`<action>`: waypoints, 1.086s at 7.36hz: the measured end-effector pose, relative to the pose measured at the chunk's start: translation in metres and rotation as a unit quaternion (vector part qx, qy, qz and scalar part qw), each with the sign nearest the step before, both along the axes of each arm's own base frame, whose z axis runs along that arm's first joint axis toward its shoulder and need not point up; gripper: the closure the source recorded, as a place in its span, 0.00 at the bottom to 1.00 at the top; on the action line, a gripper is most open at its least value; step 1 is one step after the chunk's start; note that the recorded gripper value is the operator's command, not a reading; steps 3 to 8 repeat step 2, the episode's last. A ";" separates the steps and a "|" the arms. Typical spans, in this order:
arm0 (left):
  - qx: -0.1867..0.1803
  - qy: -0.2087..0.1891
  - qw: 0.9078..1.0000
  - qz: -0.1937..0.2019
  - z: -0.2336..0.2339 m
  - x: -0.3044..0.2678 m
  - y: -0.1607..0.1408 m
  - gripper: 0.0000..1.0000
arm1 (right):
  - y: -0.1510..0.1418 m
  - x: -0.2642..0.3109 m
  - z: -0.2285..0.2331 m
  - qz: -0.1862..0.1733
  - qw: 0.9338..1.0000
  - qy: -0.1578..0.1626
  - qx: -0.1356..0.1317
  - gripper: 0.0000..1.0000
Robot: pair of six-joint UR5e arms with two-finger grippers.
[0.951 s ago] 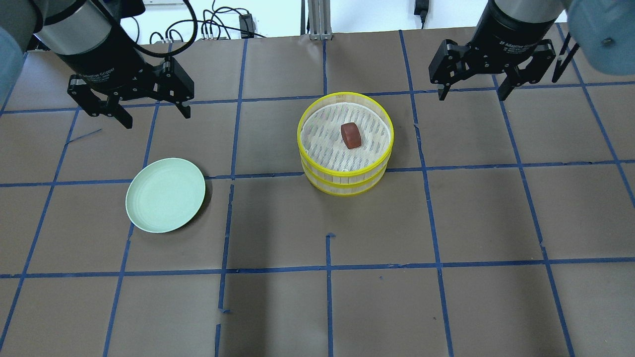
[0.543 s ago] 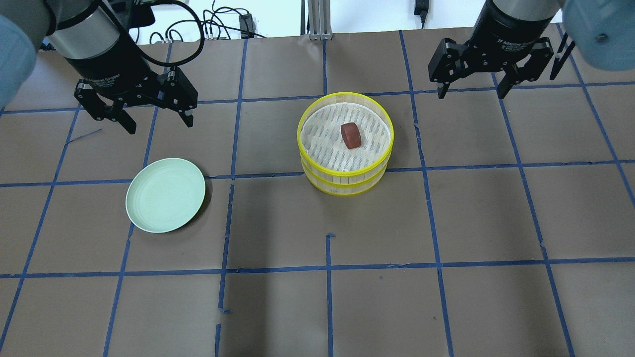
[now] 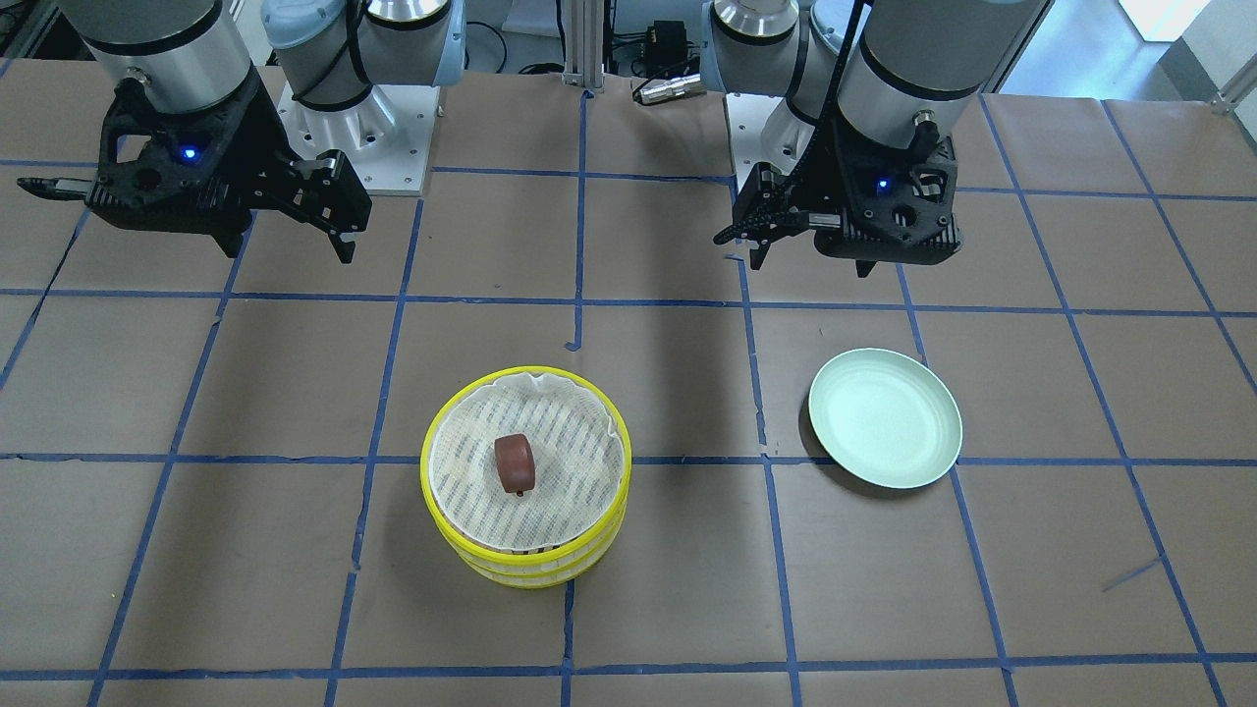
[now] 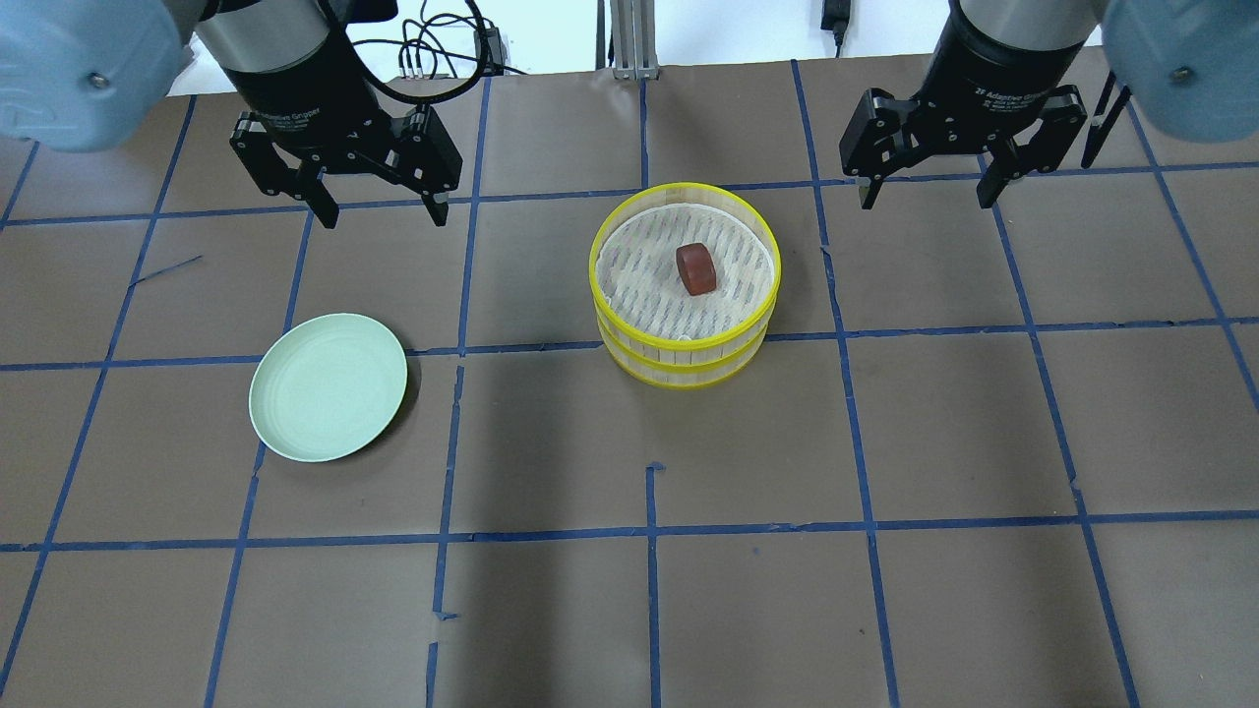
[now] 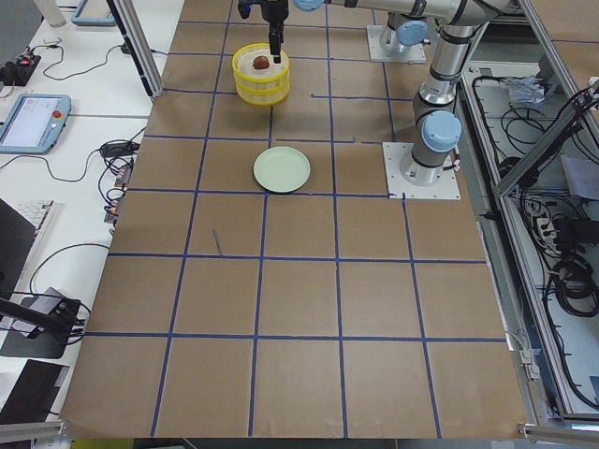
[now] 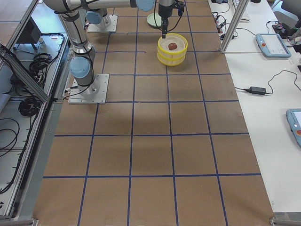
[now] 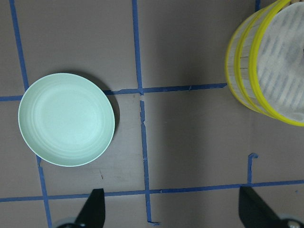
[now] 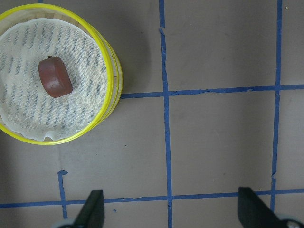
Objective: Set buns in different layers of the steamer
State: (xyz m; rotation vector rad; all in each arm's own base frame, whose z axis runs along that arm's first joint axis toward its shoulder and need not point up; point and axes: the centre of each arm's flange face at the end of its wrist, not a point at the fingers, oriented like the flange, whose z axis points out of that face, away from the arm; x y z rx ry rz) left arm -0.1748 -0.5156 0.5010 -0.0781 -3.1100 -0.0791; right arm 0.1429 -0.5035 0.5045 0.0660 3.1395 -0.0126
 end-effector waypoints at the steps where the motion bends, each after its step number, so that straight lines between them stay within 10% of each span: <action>1: 0.002 0.003 1.000 0.000 -0.001 -0.001 0.004 0.00 | 0.000 0.000 0.000 -0.001 1.000 0.000 -0.002 0.00; 8: 0.002 0.005 1.000 0.001 -0.001 -0.001 0.008 0.00 | 0.000 0.000 0.000 -0.001 1.000 0.000 -0.003 0.00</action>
